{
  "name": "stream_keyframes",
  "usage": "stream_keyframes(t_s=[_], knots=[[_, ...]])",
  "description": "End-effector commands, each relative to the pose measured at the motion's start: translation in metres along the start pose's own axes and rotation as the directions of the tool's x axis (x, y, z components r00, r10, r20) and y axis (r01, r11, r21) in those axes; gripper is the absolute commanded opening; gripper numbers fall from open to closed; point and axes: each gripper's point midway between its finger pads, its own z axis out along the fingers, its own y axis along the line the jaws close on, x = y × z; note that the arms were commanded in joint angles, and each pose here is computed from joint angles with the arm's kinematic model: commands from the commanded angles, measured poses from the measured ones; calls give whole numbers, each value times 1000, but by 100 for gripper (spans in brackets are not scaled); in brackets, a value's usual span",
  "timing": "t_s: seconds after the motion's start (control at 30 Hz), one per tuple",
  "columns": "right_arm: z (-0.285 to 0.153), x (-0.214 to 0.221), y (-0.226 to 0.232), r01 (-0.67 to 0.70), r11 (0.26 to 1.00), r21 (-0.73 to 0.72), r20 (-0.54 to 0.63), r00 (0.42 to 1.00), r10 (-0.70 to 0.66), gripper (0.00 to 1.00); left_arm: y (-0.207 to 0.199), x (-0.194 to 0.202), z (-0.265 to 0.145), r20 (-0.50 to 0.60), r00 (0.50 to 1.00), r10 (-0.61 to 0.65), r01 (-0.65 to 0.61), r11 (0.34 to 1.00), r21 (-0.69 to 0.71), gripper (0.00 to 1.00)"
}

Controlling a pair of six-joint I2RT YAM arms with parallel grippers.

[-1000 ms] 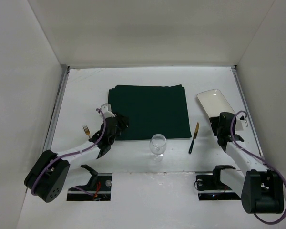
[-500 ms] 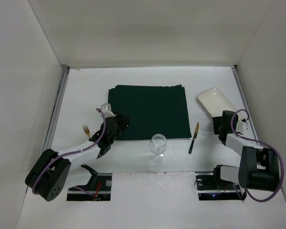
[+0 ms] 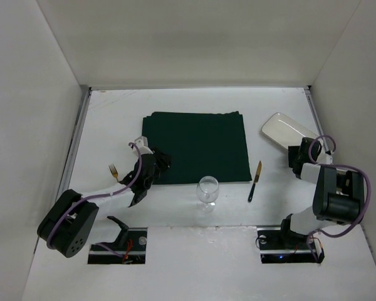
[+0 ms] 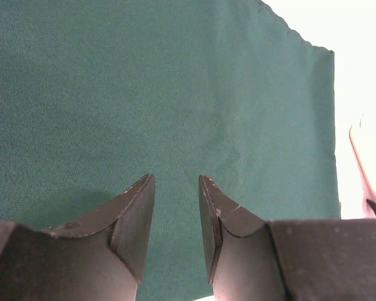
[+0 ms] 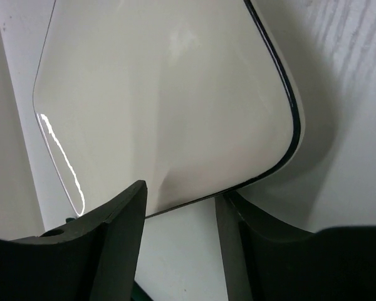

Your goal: Set the dinner table for one person

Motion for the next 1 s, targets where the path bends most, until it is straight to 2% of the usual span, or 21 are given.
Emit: stream_keyframes(t_s=[0.0, 0.03, 0.1, 0.2, 0.4, 0.5, 0.53, 0.63, 0.67, 0.83, 0.97], knots=[[13, -9, 17, -51, 998, -36, 6, 999, 51, 48, -8, -8, 2, 37, 999, -22, 20, 999, 34, 32], [17, -9, 17, -63, 998, -30, 1, 998, 63, 42, -6, -7, 3, 37, 999, -23, 22, 999, 29, 32], [19, -11, 22, -68, 997, -30, -7, 998, 68, 25, -5, -7, 3, 35, 999, -26, 25, 999, 28, 32], [19, -14, 22, -64, 998, -25, -7, 998, 64, 17, -5, -8, 3, 38, 999, -28, 27, 999, 27, 32], [9, -10, 8, -37, 999, -16, -24, 999, 36, 18, -4, -9, 2, 43, 999, -34, 33, 999, 27, 33], [4, -7, 1, -2, 1000, -16, -29, 1000, 2, 21, -2, -10, 3, 43, 998, -37, 36, 999, 22, 33], [2, -7, 0, 4, 1000, -20, -28, 1000, -4, 24, -3, -9, 3, 40, 999, -38, 37, 999, 25, 33], [2, -11, 3, 6, 1000, -28, -25, 1000, -7, 42, -2, -6, 5, 30, 999, -34, 34, 999, 16, 33], [3, -10, 6, 12, 999, -32, -32, 999, -13, 44, -2, -4, 5, 25, 999, -36, 36, 999, 17, 33], [16, -3, 15, -3, 1000, -31, -91, 996, 0, 43, 0, -7, 5, 30, 998, -46, 45, 999, 16, 33], [20, 0, 18, -7, 1000, -27, -111, 994, 4, 37, 0, -14, 2, 51, 997, -53, 52, 998, 23, 33]])
